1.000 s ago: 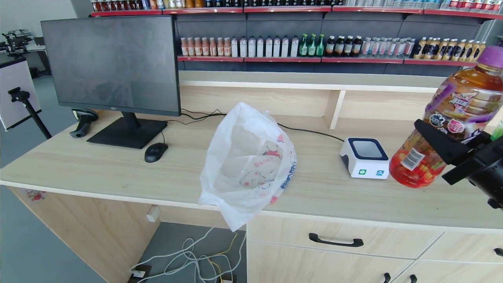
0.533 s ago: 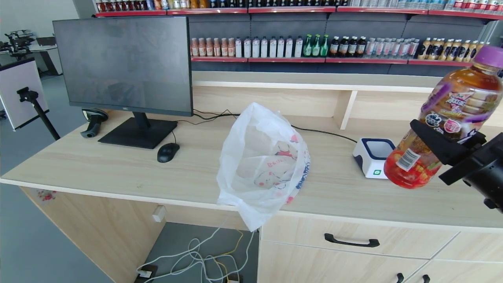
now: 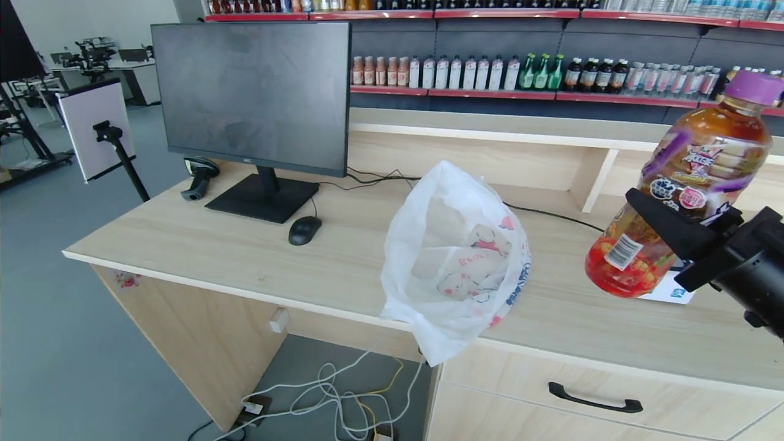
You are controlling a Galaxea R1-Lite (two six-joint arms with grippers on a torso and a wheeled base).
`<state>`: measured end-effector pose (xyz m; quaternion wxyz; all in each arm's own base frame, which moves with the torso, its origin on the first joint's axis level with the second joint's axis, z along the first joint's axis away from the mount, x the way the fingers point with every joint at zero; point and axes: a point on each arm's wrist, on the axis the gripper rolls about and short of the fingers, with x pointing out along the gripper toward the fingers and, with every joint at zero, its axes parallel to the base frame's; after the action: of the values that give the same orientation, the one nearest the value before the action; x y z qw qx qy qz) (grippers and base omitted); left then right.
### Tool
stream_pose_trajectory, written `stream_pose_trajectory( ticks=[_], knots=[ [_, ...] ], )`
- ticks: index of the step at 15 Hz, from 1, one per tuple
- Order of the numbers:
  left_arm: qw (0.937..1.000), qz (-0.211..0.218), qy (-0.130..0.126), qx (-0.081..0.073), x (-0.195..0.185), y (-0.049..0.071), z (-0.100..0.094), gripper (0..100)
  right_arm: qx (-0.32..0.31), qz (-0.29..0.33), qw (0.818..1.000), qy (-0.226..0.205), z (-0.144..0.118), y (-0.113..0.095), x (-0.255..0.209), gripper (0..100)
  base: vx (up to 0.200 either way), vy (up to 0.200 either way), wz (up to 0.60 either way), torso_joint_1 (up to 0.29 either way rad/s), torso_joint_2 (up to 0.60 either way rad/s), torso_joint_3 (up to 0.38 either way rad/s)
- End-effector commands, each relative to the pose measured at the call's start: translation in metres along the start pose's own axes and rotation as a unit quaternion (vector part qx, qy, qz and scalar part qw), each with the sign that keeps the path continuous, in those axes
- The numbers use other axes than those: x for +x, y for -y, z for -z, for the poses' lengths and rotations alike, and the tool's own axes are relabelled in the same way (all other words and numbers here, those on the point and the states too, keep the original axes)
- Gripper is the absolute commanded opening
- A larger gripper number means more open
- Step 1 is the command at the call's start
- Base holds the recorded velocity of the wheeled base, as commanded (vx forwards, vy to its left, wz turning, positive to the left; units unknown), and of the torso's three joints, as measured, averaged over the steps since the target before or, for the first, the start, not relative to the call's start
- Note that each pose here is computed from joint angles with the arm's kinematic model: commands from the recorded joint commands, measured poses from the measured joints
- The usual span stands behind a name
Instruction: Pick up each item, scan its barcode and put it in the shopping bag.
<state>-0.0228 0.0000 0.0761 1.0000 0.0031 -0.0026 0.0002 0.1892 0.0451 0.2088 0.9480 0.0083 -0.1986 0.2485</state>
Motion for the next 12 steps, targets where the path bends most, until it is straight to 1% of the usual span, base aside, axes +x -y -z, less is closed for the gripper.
stream_pose_trajectory(
  ticks=[1, 2, 4, 5, 7, 10, 12],
  knots=[
    [1.0, -0.001, 0.001, 0.001, 0.0, 0.0, 0.0, 100, 0.005, -0.008, 1.0, 0.003, 0.0, -0.003, 0.001, 0, 0.0, 0.0, 0.6, 0.022, 0.01, -0.002],
    [1.0, -0.001, 0.001, 0.001, 0.0, 0.0, 0.0, 100, 0.01, -0.022, 1.0, 0.004, 0.0, -0.009, 0.003, 0, 0.0, 0.0, 0.6, -0.007, 0.01, 0.007],
    [1.0, -0.001, 0.001, 0.001, 0.0, 0.0, 0.0, 100, 0.013, -0.027, 1.0, 0.002, 0.002, -0.011, 0.004, 0, 0.0, 0.0, 0.6, 0.0, 0.0, 0.002],
    [1.0, -0.001, 0.001, 0.001, 0.0, 0.0, 0.0, 100, 0.025, -0.042, 0.999, -0.023, 0.013, -0.017, 0.005, 0, 0.0, 0.0, 0.0, 0.0, 0.0, 0.0],
    [1.0, -0.001, 0.001, 0.0, 0.0, 0.0, 0.0, 100, 0.033, -0.046, 0.998, -0.038, 0.025, -0.017, 0.017, 0, 0.0, 0.0, 0.0, 0.0, 0.0, 0.0],
    [1.0, -0.001, 0.001, 0.0, 0.0, 0.0, 0.0, 100, 0.031, -0.033, 0.998, -0.037, 0.041, -0.003, 0.051, 0, 0.0, 0.0, 0.0, 0.0, 0.0, 0.0],
    [1.0, -0.001, 0.001, 0.0, 0.0, 0.0, 0.0, 100, 0.036, -0.031, 0.997, -0.052, 0.059, 0.001, 0.065, 0, 0.0, 0.0, 0.0, 0.0, 0.0, 0.0]
  ],
)
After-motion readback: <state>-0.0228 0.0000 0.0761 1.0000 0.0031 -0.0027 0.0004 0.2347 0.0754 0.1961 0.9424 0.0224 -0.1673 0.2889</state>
